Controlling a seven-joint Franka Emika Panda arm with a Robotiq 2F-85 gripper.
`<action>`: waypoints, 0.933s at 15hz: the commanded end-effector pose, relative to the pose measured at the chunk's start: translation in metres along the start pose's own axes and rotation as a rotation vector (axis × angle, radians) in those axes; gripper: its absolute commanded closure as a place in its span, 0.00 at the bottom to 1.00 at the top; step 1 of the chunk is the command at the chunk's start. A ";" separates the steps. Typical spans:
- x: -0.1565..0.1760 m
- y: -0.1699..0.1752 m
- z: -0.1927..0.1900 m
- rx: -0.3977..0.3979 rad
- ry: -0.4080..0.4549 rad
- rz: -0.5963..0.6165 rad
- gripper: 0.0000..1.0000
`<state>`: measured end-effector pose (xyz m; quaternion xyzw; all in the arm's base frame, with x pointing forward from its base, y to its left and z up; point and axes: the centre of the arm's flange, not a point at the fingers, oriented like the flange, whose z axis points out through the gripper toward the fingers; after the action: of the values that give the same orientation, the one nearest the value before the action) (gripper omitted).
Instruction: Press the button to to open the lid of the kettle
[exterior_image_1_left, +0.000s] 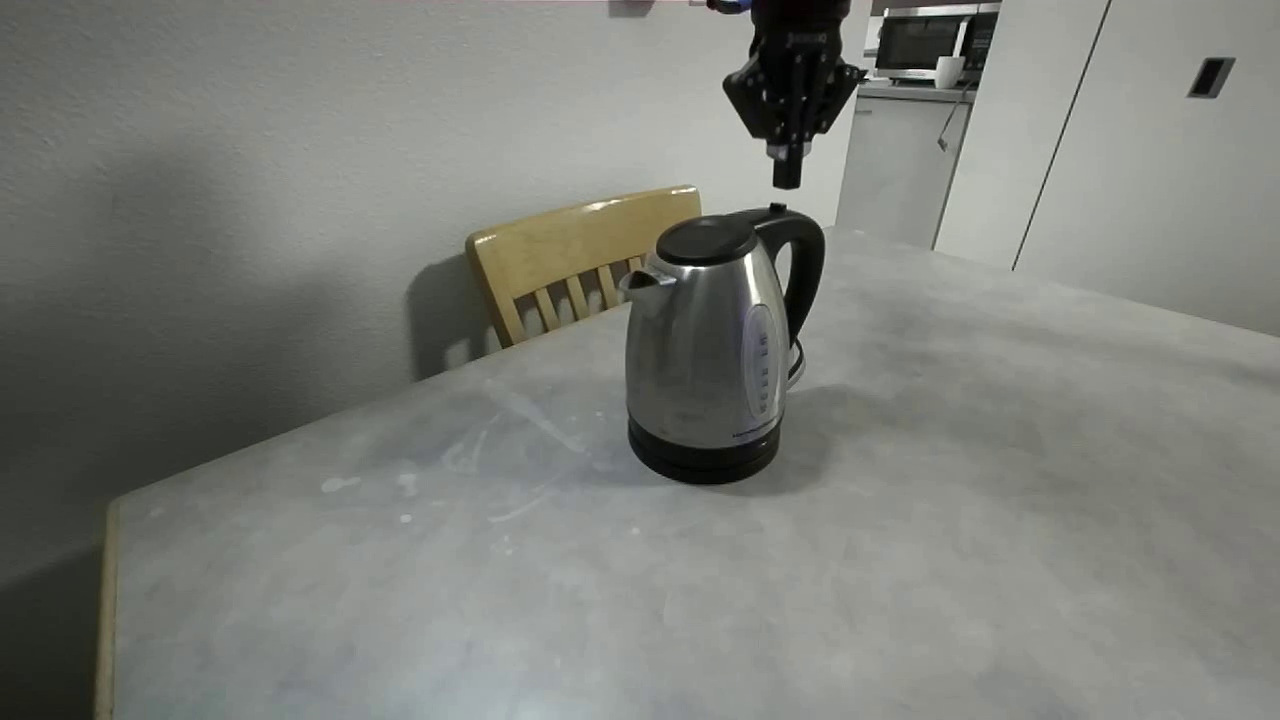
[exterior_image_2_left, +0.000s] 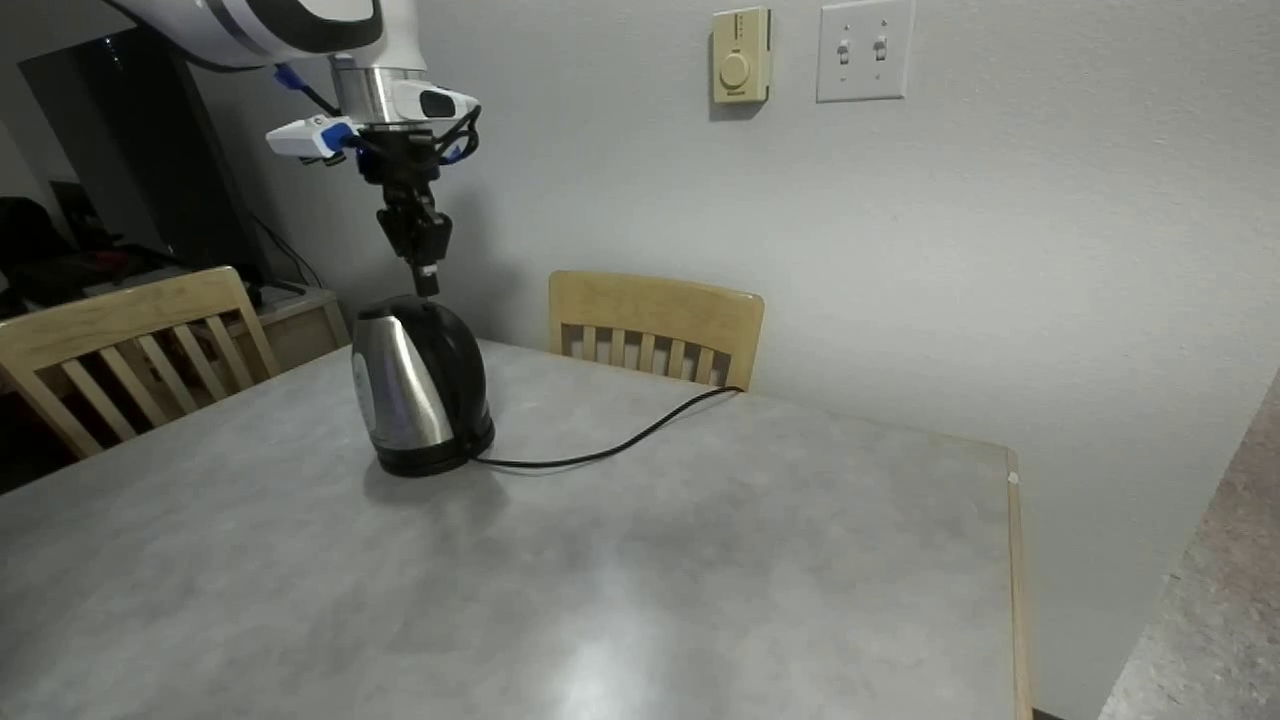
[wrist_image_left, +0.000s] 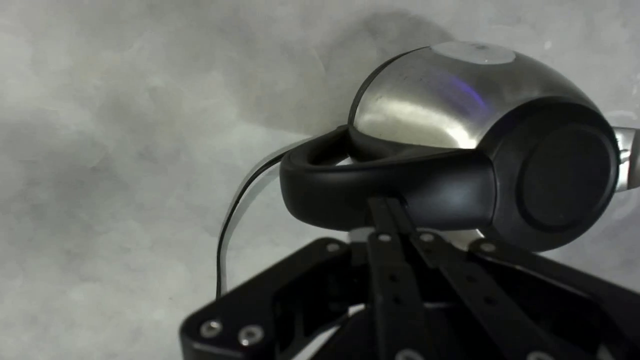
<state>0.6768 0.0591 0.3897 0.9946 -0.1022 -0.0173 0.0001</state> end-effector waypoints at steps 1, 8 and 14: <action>0.013 0.000 0.017 -0.009 -0.051 -0.023 1.00; 0.013 -0.007 0.027 -0.001 -0.088 -0.057 1.00; 0.016 -0.007 0.036 -0.012 -0.122 -0.064 1.00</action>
<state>0.6846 0.0601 0.3748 0.9955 -0.0802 -0.0496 0.0033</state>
